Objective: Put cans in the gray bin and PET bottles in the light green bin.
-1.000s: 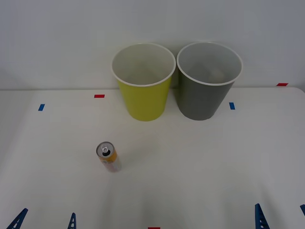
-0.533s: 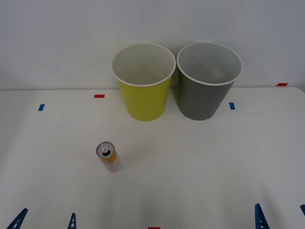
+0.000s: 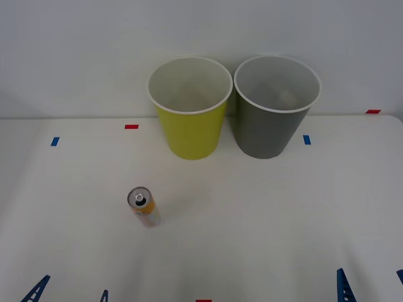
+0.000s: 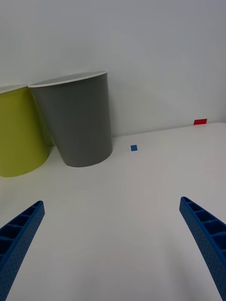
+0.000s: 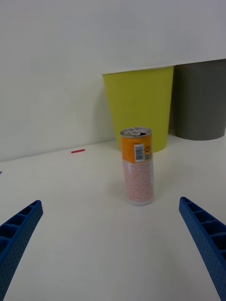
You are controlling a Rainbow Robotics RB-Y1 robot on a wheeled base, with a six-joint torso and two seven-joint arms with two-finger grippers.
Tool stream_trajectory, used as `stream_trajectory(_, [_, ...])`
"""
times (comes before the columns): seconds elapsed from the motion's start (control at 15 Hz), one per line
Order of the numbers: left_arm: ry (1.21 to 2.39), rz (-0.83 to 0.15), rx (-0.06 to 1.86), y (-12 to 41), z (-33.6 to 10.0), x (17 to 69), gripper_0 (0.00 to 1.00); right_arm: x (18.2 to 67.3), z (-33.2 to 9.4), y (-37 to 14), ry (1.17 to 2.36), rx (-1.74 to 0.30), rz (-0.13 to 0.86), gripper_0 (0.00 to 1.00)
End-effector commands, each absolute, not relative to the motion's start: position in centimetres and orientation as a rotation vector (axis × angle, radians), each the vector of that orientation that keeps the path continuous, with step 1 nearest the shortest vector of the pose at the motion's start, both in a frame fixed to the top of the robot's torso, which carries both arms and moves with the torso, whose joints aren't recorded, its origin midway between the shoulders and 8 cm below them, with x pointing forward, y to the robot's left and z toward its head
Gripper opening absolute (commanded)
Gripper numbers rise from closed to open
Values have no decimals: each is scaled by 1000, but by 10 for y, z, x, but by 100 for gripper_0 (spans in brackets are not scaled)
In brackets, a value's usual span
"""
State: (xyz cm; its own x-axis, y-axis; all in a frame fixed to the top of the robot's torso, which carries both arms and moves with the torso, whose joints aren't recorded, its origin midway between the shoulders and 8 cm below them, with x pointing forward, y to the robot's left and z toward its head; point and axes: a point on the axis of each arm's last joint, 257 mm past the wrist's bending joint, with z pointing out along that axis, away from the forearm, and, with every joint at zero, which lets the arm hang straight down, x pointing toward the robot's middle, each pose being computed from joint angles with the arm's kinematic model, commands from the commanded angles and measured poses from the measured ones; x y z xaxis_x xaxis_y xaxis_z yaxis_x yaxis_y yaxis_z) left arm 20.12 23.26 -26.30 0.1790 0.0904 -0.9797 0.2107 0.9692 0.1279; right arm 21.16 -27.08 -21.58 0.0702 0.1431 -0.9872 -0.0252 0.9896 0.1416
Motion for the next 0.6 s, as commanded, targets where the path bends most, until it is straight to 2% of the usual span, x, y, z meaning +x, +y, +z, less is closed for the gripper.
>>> stream_trajectory(0.07, [1370, -174, 367, 222, -265, 210, 100, 212, -216, -271, 1496, 96, 127, 100])
stream_trajectory(0.27, [1367, -222, 491, 220, -268, 232, 100, 212, -216, -271, 1496, 96, 127, 100])
stream_trajectory(0.6, [1358, -303, 548, 202, -268, 256, 100, 212, -216, -271, 1496, 96, 127, 100])
